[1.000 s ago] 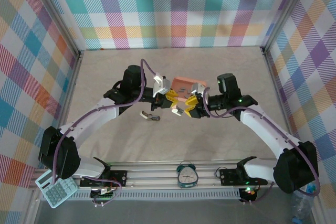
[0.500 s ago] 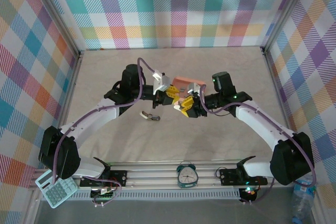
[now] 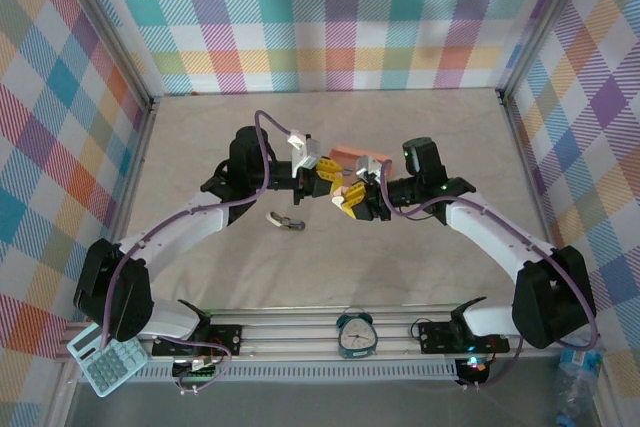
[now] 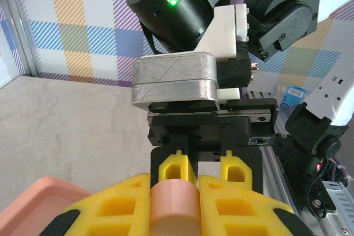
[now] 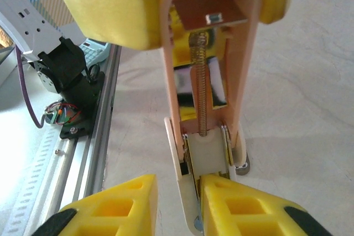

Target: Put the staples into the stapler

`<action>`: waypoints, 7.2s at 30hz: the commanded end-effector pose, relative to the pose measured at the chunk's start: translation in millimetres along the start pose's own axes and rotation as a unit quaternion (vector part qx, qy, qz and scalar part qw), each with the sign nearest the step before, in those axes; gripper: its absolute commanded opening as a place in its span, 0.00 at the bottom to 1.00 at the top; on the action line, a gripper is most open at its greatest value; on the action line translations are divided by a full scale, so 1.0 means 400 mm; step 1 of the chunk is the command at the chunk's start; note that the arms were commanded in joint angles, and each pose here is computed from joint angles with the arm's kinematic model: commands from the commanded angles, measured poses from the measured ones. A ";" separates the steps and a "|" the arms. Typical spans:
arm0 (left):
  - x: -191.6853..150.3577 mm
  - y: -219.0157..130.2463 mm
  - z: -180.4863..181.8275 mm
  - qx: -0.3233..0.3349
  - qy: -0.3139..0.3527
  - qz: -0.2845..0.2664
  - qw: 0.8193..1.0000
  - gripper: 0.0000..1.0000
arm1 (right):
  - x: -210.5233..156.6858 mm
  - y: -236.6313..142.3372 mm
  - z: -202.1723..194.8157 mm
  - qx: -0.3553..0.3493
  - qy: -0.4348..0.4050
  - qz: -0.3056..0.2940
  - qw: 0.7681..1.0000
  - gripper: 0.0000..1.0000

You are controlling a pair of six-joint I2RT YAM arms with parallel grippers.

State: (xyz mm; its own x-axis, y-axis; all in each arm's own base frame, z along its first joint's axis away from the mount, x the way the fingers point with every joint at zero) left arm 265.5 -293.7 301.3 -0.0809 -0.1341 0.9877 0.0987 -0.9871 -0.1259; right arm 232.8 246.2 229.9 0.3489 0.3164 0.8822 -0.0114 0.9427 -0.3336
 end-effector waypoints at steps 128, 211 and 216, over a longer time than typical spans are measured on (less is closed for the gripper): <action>-0.284 -0.390 0.212 0.587 -0.364 0.125 0.712 0.91 | -0.304 0.251 -0.206 -0.141 -0.093 0.354 0.920 0.26; -0.411 0.154 0.378 0.306 -0.484 0.251 0.780 0.80 | -0.142 -0.246 -0.421 -0.422 0.456 0.211 0.755 0.41; -0.406 0.028 0.390 0.378 -0.483 0.248 0.750 0.80 | -0.154 -0.214 -0.451 -0.427 0.441 0.256 0.747 0.39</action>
State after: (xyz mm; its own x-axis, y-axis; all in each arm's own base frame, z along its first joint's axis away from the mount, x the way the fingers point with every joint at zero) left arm 430.7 -304.5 125.7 0.8928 -0.0611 0.4463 0.3501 -0.5293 -0.7728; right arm 388.0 123.3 148.0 0.9839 -0.0054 0.1786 0.1744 0.2462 -0.9534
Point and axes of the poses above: each hand's point on the last joint's axis, 136 mm out from that joint toward the fingers, its own y axis out along the fingers, its own z axis along the line the jaws close on, x = y × z, the point moved 3 cm from there along -y, back along the fingers, and after that the axes turned 8 degrees about y, right-handed, at the moved point
